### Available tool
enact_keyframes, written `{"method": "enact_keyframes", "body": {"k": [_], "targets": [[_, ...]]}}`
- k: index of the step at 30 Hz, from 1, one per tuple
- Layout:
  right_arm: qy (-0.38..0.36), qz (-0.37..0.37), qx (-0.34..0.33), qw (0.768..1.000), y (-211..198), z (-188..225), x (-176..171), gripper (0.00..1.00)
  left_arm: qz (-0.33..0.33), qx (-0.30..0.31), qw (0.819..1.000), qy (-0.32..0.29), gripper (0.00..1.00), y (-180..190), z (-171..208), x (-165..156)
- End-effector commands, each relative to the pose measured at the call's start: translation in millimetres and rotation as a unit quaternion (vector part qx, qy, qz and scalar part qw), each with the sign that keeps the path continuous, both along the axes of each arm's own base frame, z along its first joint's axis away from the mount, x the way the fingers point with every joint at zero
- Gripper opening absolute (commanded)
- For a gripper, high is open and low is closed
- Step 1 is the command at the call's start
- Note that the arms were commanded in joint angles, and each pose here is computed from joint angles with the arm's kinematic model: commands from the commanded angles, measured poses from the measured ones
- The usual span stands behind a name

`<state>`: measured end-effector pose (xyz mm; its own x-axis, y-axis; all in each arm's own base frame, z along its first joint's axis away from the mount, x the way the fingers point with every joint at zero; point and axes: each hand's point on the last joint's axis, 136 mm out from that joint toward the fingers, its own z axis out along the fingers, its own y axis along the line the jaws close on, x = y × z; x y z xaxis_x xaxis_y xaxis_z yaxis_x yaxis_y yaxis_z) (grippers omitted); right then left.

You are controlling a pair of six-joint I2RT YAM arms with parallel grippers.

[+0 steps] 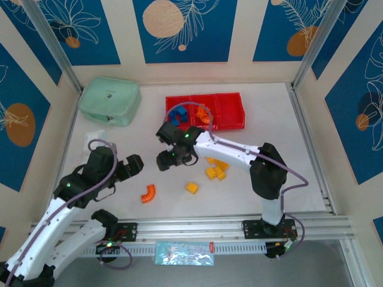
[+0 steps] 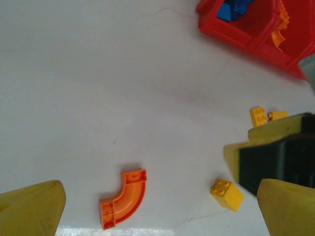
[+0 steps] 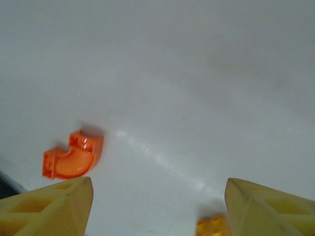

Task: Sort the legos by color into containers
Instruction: Pick up the lego from the bottom-center of the table.

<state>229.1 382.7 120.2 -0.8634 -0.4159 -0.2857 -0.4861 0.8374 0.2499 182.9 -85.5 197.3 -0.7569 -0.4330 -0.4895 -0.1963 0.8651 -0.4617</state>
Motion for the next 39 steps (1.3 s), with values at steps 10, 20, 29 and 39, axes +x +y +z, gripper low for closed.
{"method": "enact_keyframes", "body": {"k": [10,20,29,39], "targets": [[0.047,-0.019,-0.016,0.999,53.4,-40.8,-56.4,0.79,0.046,0.003,0.998,0.044,0.99,26.3,-19.2,-35.7],[0.068,-0.035,-0.044,0.996,79.6,-79.4,-62.3,0.84,0.046,0.008,0.998,0.030,0.99,29.2,-10.9,-34.5],[0.039,-0.042,-0.115,0.992,56.8,-96.5,-62.7,0.74,0.041,0.011,0.999,0.025,0.99,29.6,-7.8,-34.3],[0.052,-0.031,-0.098,0.993,74.4,-104.4,-69.6,0.64,0.044,0.010,0.999,0.025,0.99,29.2,-9.1,-33.3]]}}
